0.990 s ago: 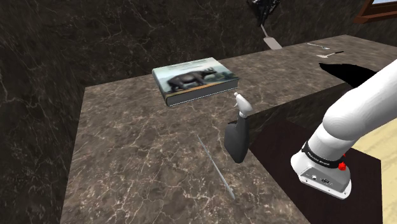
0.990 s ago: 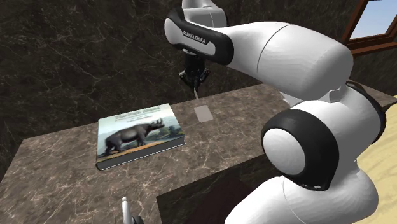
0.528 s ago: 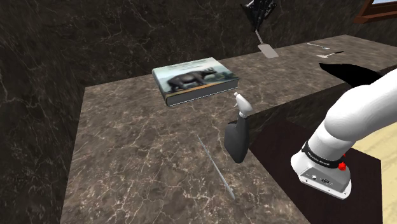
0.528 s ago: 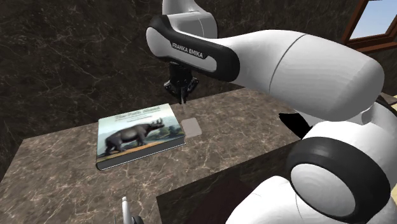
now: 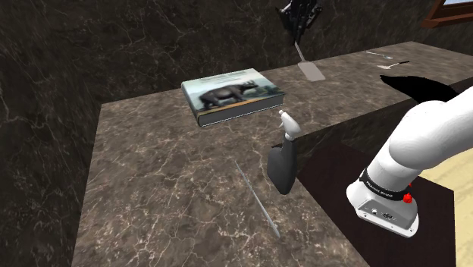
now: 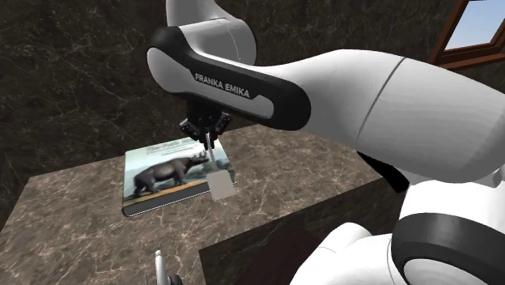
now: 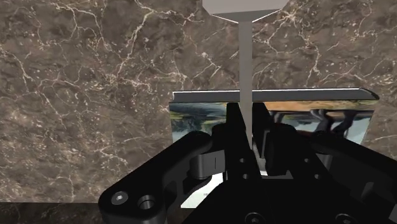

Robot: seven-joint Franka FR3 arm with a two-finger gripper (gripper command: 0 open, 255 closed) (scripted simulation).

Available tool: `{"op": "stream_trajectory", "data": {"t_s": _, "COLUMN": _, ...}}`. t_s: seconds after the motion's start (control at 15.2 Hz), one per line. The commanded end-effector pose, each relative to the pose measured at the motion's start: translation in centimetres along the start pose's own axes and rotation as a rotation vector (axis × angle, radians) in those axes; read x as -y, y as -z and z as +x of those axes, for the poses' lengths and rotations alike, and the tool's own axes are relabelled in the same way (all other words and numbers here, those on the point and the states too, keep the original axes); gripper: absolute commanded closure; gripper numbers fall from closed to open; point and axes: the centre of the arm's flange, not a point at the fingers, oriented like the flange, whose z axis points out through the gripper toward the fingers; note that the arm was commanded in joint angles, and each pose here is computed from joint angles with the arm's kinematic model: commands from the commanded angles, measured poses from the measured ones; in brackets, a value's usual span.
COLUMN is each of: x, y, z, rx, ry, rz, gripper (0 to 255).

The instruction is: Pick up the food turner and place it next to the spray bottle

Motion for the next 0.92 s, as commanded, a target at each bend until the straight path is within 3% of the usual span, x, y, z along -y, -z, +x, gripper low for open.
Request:
{"op": "stream_trajectory", "data": {"t_s": 0.0, "x": 2.2, "y": 0.1, "z": -1.7, "rx": 0.000, "ry": -0.001, "rz": 0.000, "gripper": 255}}
{"op": "stream_trajectory", "data": {"t_s": 0.86, "x": 16.2, "y": 0.8, "z": -11.6, "rx": 0.000, "ry": -0.001, "rz": 0.000, "gripper": 255}}
